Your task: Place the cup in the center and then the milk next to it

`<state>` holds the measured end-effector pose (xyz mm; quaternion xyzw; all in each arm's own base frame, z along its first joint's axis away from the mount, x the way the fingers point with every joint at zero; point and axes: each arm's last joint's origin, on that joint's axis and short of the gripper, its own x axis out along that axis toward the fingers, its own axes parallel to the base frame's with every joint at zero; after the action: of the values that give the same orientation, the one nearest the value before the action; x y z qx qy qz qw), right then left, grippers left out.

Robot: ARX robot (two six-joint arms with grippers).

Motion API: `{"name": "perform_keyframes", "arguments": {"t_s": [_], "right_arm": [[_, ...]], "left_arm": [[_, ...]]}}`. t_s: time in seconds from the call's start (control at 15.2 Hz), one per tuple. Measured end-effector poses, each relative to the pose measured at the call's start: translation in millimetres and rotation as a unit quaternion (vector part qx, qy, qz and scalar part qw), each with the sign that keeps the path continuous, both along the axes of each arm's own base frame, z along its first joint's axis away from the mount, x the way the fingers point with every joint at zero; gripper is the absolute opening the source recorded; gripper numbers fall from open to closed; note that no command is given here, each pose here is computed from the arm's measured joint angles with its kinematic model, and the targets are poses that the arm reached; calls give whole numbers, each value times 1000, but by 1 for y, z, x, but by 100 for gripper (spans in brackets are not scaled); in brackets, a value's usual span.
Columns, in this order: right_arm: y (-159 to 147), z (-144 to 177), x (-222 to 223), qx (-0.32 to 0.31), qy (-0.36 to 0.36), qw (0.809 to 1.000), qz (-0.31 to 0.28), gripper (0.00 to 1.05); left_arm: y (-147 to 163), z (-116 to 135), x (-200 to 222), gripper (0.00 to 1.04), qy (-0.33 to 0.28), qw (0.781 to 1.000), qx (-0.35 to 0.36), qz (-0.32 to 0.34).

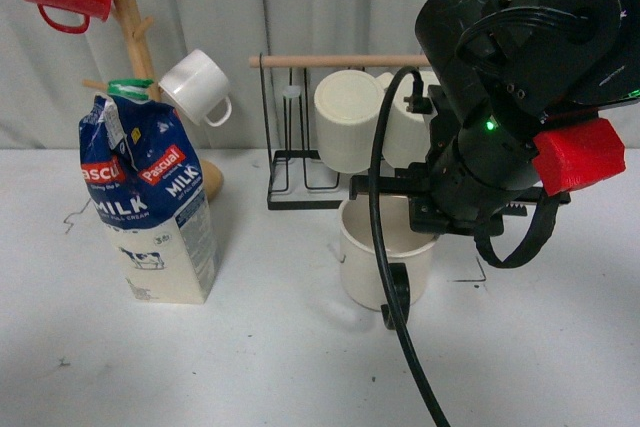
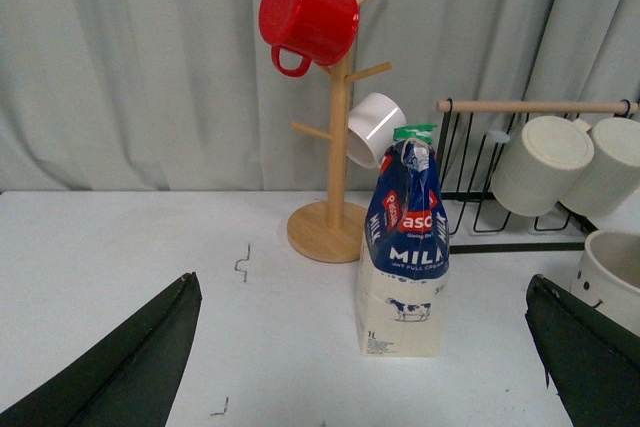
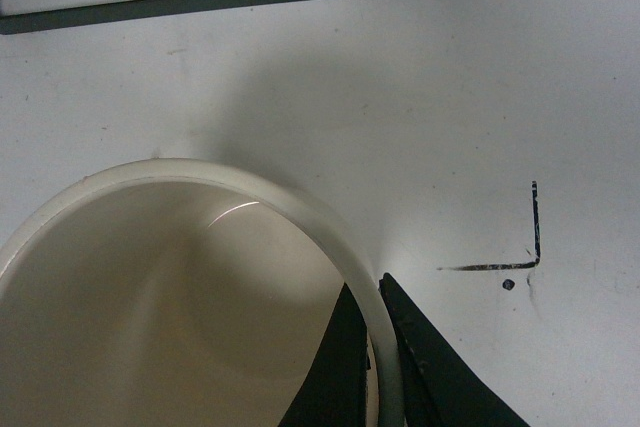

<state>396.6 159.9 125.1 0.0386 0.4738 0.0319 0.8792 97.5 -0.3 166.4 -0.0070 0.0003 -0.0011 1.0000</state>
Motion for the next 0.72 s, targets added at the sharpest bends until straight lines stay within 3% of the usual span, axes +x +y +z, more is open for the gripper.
{"name": "perform_keyframes", "arguments": {"t_s": [0.72], "right_arm": [[3,-6,14,-5,6,1000,11,3]], "left_arm": [[0,0,0,98,0,1000,0,0]]}}
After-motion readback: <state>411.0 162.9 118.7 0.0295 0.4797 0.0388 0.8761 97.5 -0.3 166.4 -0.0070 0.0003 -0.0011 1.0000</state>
